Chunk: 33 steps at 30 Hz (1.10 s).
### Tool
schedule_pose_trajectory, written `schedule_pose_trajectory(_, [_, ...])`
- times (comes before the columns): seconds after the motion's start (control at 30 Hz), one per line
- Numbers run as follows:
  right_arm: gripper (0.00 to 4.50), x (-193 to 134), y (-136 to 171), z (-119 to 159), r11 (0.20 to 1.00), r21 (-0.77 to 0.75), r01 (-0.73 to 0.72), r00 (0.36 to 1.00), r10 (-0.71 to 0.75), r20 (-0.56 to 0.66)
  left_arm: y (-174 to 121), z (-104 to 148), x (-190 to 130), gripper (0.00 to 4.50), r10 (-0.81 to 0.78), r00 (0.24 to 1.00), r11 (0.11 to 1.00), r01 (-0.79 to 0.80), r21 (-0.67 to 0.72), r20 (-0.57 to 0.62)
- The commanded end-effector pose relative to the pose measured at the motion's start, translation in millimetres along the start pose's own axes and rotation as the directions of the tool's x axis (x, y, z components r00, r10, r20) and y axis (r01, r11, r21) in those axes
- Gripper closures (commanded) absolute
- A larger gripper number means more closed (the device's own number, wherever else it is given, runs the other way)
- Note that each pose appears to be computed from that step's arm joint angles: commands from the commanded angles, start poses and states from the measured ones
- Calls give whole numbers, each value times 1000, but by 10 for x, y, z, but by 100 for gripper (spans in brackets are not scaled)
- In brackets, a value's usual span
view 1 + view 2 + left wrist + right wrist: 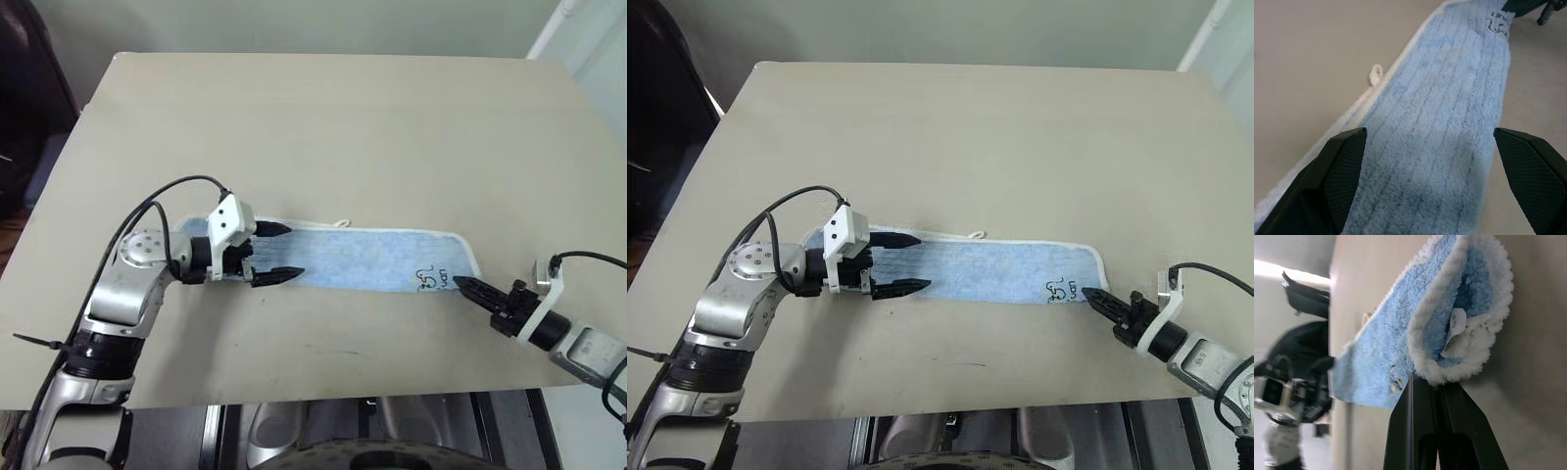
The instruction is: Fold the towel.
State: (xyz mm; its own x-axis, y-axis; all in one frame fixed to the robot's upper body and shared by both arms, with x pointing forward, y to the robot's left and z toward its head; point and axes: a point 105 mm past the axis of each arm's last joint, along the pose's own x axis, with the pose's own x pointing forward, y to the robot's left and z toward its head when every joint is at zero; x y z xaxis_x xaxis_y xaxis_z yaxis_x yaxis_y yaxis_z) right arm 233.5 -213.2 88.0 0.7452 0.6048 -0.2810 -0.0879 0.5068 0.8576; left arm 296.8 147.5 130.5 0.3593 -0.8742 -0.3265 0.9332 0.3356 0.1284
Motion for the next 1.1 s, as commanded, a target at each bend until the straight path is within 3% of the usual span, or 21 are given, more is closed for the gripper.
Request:
schedule_pose_trajectory(0.03, [445,-78,87,152,997,-75,-9,998,14,65,-3,95,10,0,-12,1000,999,11,41,24])
schedule_pose_trajectory(0.13, [445,-99,150,182,995,-91,-30,997,37,69,7,99,-3,0,-9,1000,999,8,37,27])
schedule_pose_trajectory(0.3, [445,-101,564,372,971,-194,-141,980,165,112,23,84,15,0,0,999,999,-1,37,32])
schedule_pose_trajectory(0.73, [445,-149,618,450,958,-258,-129,983,157,93,43,80,32,0,8,999,999,-10,40,42])
schedule_pose_trajectory(0.77, [445,-137,661,403,949,-279,-144,983,170,69,54,77,32,0,12,999,999,-14,43,40])
schedule_pose_trajectory(0.9, [445,-22,837,-171,906,-332,-264,955,199,-218,105,240,57,0,42,998,997,-46,63,53])
schedule_pose_trajectory(1.1, [445,-2,846,-196,884,-374,-280,948,192,-254,104,312,55,0,41,997,997,-44,57,61])
